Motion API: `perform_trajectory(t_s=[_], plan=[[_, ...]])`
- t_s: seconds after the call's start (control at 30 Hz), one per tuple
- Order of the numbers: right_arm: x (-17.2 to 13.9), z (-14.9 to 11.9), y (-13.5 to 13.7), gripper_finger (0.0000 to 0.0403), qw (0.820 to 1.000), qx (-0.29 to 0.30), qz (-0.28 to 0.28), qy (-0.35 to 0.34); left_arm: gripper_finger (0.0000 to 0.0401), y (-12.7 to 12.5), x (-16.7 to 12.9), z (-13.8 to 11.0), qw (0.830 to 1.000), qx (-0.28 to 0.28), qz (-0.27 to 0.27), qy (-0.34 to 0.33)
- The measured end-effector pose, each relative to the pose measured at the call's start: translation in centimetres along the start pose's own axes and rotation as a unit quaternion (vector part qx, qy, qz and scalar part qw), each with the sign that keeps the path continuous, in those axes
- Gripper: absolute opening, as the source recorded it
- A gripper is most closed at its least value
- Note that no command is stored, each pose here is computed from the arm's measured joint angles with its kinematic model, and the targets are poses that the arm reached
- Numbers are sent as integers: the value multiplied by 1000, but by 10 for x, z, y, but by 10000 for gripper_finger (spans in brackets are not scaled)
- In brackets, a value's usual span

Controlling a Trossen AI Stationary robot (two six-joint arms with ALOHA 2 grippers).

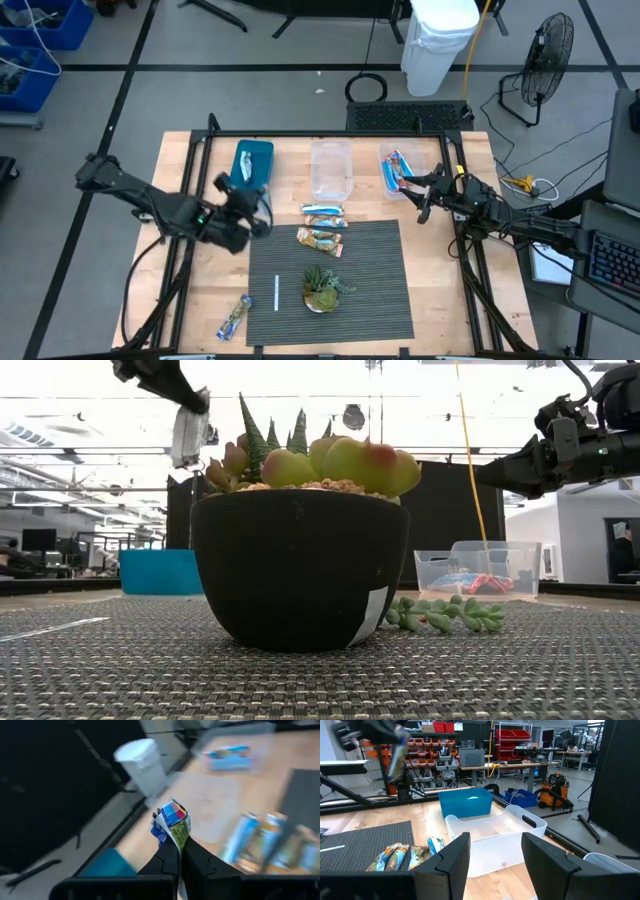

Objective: Pick and place Granola Bars by type
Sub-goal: Put the green granola bar into the blue bin

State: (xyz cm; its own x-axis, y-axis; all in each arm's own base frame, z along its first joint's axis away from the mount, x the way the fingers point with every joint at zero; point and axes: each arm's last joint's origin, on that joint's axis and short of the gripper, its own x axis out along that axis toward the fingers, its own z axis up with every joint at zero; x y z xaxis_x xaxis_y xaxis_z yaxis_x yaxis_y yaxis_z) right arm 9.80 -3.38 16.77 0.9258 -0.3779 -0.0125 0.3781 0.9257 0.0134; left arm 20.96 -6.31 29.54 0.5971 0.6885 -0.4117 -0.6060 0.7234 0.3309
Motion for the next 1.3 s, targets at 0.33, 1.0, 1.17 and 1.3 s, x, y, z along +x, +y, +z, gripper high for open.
perform_trajectory(t_s=[0.33, 1.0, 1.17, 1.3], plan=[[0, 0, 0, 169, 1000, 0, 0, 0, 8, 70, 21, -46, 996, -70, 60, 5], [0, 0, 0, 169, 1000, 0, 0, 0, 8, 159, 61, -76, 979, -175, 23, -107], [0, 0, 0, 169, 1000, 0, 0, 0, 8, 173, 84, -88, 969, -242, 2, -49], [0, 0, 0, 169, 1000, 0, 0, 0, 7, 176, 107, -100, 967, -256, 2, 16]])
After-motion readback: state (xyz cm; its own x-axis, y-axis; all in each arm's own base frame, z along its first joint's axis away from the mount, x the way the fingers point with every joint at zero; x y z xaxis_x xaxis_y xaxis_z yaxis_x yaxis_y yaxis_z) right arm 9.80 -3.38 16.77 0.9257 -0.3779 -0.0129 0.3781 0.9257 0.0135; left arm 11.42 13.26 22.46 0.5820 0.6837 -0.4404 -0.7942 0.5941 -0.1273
